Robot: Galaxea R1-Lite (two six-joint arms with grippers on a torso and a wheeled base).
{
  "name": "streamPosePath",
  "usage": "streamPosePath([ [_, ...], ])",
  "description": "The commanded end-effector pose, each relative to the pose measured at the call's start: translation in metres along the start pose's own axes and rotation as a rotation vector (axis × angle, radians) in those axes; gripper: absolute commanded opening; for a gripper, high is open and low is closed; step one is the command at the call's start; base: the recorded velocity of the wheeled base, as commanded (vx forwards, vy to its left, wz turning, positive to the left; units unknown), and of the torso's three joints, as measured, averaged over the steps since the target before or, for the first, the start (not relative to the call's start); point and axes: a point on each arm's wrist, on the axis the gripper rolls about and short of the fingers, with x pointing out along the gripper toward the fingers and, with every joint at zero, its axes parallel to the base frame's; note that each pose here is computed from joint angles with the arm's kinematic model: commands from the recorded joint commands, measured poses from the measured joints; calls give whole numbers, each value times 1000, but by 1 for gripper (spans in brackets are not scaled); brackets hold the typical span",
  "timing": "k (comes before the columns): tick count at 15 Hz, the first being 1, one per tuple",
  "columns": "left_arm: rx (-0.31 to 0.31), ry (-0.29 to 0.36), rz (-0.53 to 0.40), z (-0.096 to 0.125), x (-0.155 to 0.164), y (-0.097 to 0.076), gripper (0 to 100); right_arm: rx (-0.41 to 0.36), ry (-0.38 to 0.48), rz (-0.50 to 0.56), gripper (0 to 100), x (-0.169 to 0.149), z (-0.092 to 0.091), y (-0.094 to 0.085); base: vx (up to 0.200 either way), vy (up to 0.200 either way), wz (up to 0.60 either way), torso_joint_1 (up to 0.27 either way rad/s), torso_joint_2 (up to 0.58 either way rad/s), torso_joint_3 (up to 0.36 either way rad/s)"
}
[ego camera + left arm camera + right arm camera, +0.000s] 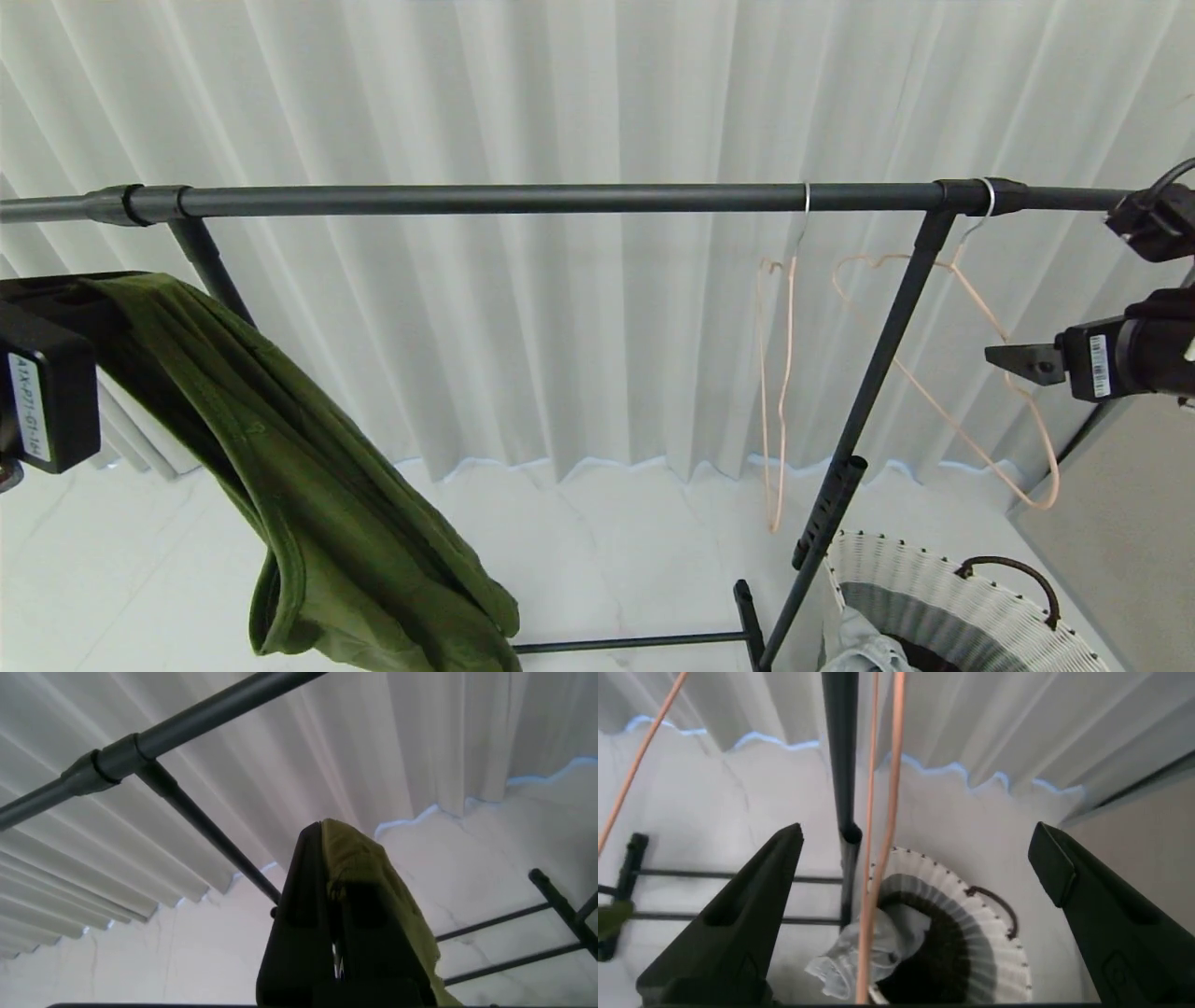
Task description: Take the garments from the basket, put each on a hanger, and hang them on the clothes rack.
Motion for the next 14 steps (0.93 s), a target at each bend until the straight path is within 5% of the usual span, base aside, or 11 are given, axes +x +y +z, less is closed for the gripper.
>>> streamPosePath([
  [1,-3,-5,2,-1,-2,1,0,32,58,4,100,30,-7,4,0,0,0,0,0,0],
  [7,5,10,-4,-9,-4,-1,0,85,103,-3,100,72,-7,9,0,0,0,0,0,0],
  [13,8,15,-5,-11,-4,-1,0,101,120,-4,100,78,-9,10,0,0,0,0,0,0],
  [14,9,16,-6,-11,-4,-2,0,104,121,-4,0,78,-10,10,0,0,0,0,0,0],
])
